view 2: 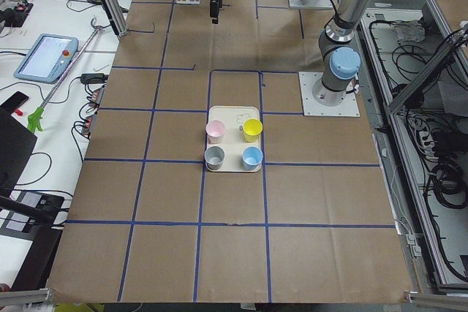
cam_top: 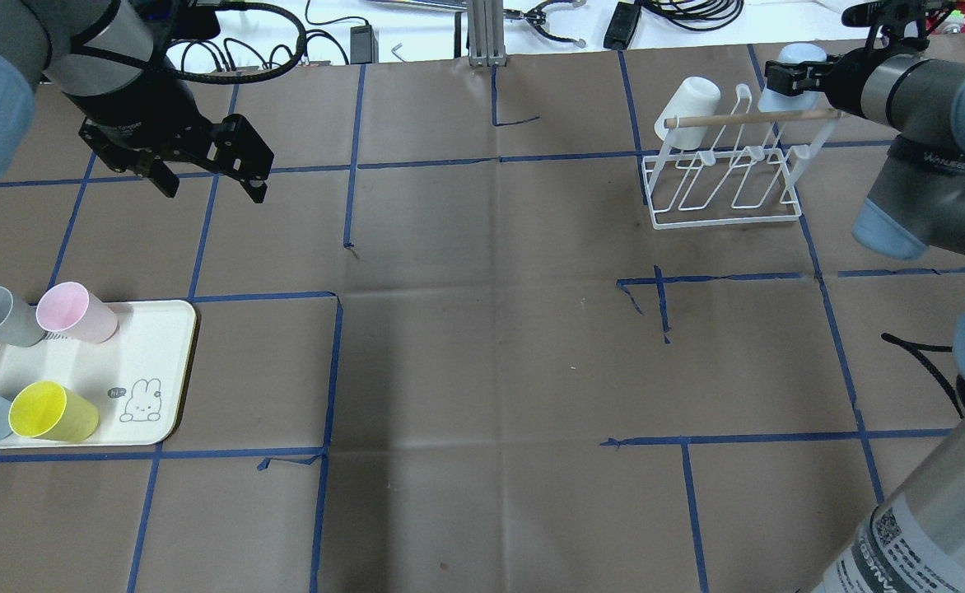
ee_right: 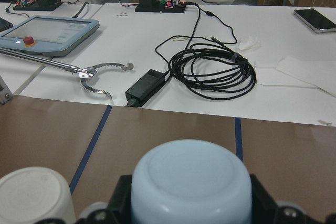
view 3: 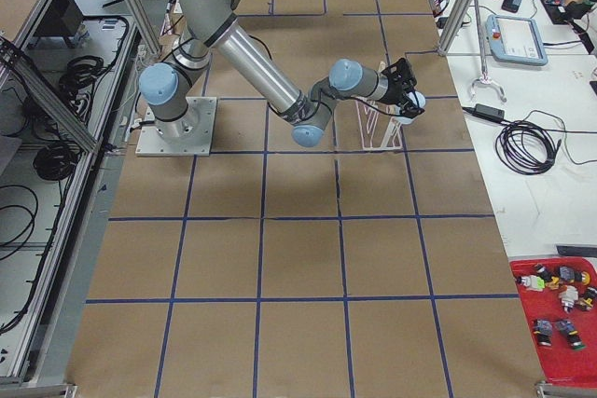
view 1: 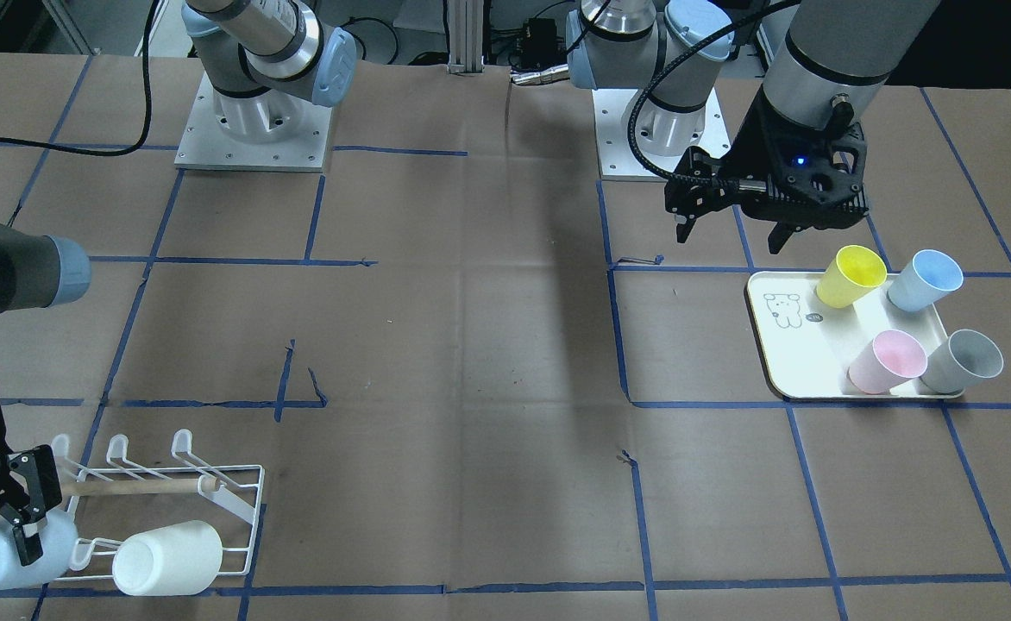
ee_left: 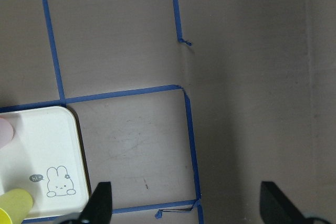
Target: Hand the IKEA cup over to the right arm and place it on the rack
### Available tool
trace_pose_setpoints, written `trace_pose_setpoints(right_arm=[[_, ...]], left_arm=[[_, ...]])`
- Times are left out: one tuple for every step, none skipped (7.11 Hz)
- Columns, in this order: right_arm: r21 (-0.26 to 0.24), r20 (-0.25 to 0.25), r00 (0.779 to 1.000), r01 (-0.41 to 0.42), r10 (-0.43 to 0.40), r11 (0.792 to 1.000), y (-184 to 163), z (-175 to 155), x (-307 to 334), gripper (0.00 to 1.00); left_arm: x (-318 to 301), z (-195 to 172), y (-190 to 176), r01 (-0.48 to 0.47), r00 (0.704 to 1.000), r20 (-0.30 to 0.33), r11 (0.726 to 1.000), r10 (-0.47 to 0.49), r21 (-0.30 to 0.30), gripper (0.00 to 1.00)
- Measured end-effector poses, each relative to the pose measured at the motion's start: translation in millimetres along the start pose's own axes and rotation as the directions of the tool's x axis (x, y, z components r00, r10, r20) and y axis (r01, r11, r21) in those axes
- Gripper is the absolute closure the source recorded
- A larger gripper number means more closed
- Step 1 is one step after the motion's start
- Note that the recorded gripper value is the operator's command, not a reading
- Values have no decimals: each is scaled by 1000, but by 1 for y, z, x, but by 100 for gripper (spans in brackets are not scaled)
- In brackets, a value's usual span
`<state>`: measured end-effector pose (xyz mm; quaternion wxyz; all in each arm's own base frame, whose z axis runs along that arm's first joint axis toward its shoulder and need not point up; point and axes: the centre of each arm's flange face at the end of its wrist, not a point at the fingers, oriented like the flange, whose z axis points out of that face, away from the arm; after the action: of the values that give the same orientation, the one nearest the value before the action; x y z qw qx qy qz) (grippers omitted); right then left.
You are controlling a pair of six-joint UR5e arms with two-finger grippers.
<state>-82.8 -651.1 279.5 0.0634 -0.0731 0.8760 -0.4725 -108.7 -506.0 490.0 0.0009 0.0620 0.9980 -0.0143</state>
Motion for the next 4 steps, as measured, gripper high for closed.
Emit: trace_pose_setpoints(right_arm=[[1, -3, 1000, 0, 0, 1000, -2, -1, 0, 0], [8, -5, 1000, 2, -2, 1000, -8, -6, -2, 0], [7, -2, 1000, 0, 0, 1000, -17, -14, -6, 0], [-14, 7, 1000, -11, 11, 1000, -27, -23, -11, 0]], left_arm=[[0, 3, -1, 0, 1000, -1, 1000, 0, -5, 1], [-1, 9, -5, 1, 1000, -2, 1000, -1, -14, 1], [-1, 15, -9, 3, 1000, -3, 1000, -3, -20, 1], [-2, 18, -11, 3, 1000, -3, 1000, -3, -22, 1]])
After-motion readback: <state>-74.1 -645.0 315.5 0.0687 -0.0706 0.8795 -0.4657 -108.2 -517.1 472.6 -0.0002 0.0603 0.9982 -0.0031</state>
